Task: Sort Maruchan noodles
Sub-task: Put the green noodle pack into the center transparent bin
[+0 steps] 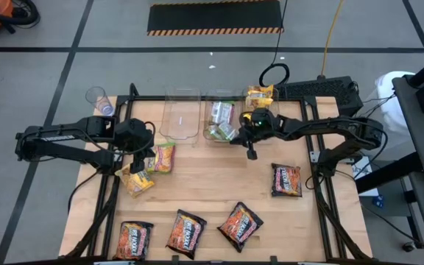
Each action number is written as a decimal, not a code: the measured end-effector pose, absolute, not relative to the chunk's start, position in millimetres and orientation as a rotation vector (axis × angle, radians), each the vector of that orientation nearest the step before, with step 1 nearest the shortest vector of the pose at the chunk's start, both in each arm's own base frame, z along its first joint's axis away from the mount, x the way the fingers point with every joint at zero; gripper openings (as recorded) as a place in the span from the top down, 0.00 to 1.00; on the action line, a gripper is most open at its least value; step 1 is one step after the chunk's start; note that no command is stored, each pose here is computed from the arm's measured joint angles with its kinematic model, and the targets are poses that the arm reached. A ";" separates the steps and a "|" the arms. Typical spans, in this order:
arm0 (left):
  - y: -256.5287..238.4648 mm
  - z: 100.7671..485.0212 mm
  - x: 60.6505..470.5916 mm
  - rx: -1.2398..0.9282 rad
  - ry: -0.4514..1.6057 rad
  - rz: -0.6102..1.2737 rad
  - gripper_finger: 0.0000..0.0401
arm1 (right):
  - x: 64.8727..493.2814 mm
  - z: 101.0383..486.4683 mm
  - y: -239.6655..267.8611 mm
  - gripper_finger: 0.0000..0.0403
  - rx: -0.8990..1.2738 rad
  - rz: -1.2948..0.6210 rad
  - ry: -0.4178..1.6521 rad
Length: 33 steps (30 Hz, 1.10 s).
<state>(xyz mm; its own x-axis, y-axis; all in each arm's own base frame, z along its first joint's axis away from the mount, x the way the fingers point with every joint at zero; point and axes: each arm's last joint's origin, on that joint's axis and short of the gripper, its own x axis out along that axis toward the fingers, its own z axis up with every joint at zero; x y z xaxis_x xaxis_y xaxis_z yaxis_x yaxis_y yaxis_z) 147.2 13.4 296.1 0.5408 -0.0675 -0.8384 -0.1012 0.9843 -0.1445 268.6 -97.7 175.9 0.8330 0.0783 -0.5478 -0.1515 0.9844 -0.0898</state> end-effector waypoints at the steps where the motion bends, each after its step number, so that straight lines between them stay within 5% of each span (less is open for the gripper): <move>1: 13.5 296.1 147.3 -0.184 1.000 0.020 0.94 | 269.2 176.8 -98.8 1.00 -0.138 0.116 0.559; 33: 13.5 296.2 147.3 -0.187 0.999 0.022 0.94 | 269.1 181.9 -109.6 0.94 -0.027 0.025 0.502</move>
